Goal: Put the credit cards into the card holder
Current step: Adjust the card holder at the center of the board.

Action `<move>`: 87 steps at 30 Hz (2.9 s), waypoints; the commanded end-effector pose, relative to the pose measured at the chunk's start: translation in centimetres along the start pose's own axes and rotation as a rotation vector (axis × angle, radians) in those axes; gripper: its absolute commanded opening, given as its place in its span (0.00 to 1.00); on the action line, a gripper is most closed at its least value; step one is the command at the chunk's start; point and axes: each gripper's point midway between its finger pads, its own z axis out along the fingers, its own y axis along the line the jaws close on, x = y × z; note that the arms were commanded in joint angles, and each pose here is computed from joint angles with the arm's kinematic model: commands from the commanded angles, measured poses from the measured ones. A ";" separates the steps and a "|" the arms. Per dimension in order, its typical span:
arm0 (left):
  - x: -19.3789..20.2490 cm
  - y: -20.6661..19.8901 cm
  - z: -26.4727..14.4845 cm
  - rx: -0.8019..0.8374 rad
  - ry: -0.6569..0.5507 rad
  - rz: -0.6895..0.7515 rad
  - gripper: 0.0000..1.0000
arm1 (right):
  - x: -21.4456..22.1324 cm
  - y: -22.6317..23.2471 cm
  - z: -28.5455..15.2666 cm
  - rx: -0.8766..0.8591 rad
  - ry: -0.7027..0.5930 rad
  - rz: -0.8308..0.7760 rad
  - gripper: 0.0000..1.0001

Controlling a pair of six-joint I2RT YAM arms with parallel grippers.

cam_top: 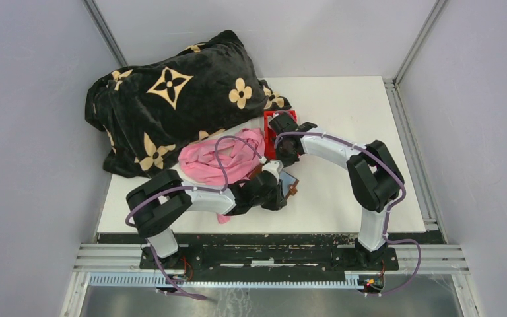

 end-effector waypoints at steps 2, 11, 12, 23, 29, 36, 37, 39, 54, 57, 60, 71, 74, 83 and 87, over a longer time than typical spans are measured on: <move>-0.7 -1.9 1.0 0.049 -0.001 0.010 0.28 | -2.7 -0.3 -1.5 0.018 -0.056 -0.019 0.09; -2.5 -4.0 1.1 0.086 -0.018 0.035 0.34 | -5.3 -2.8 -3.1 0.074 -0.097 -0.016 0.39; -2.9 -4.3 0.8 0.089 -0.023 0.040 0.35 | -5.5 -3.0 -3.5 0.078 -0.103 -0.017 0.42; -6.6 -2.6 -2.3 -0.058 -0.111 0.122 0.41 | -6.8 -2.8 -6.7 0.063 -0.173 -0.017 0.48; -7.3 -0.2 -2.1 -0.151 -0.110 0.144 0.43 | -7.5 -2.5 -7.2 0.057 -0.188 -0.013 0.48; -7.2 2.3 -1.6 -0.229 -0.091 0.148 0.43 | -8.0 -2.2 -7.3 0.053 -0.194 -0.013 0.48; -7.5 2.5 -1.7 -0.238 -0.101 0.148 0.43 | -8.1 -2.2 -7.3 0.053 -0.196 -0.013 0.48; -7.8 2.7 -1.9 -0.258 -0.118 0.152 0.44 | -8.2 -2.1 -7.3 0.052 -0.198 -0.016 0.48; -7.7 6.1 -1.6 -0.342 -0.109 0.127 0.44 | -11.8 -1.0 -8.1 0.048 -0.230 -0.036 0.50; -6.6 6.5 -0.9 -0.337 -0.070 0.117 0.44 | -12.6 -0.8 -7.7 0.043 -0.233 -0.031 0.50; -5.2 6.8 -0.3 -0.328 -0.030 0.105 0.44 | -13.5 -0.9 -7.2 0.041 -0.235 -0.020 0.51; -1.8 7.2 0.4 -0.290 0.062 0.047 0.41 | -15.9 -1.5 -4.7 0.027 -0.222 0.011 0.51; -0.9 7.2 0.5 -0.279 0.083 0.021 0.40 | -16.5 -1.6 -4.0 0.021 -0.220 0.019 0.51; 1.1 6.9 0.6 -0.259 0.142 -0.087 0.38 | -18.1 -1.7 -1.9 -0.021 -0.225 0.056 0.51; 1.6 6.8 0.5 -0.261 0.152 -0.144 0.38 | -18.7 -2.1 -1.2 -0.035 -0.226 0.075 0.51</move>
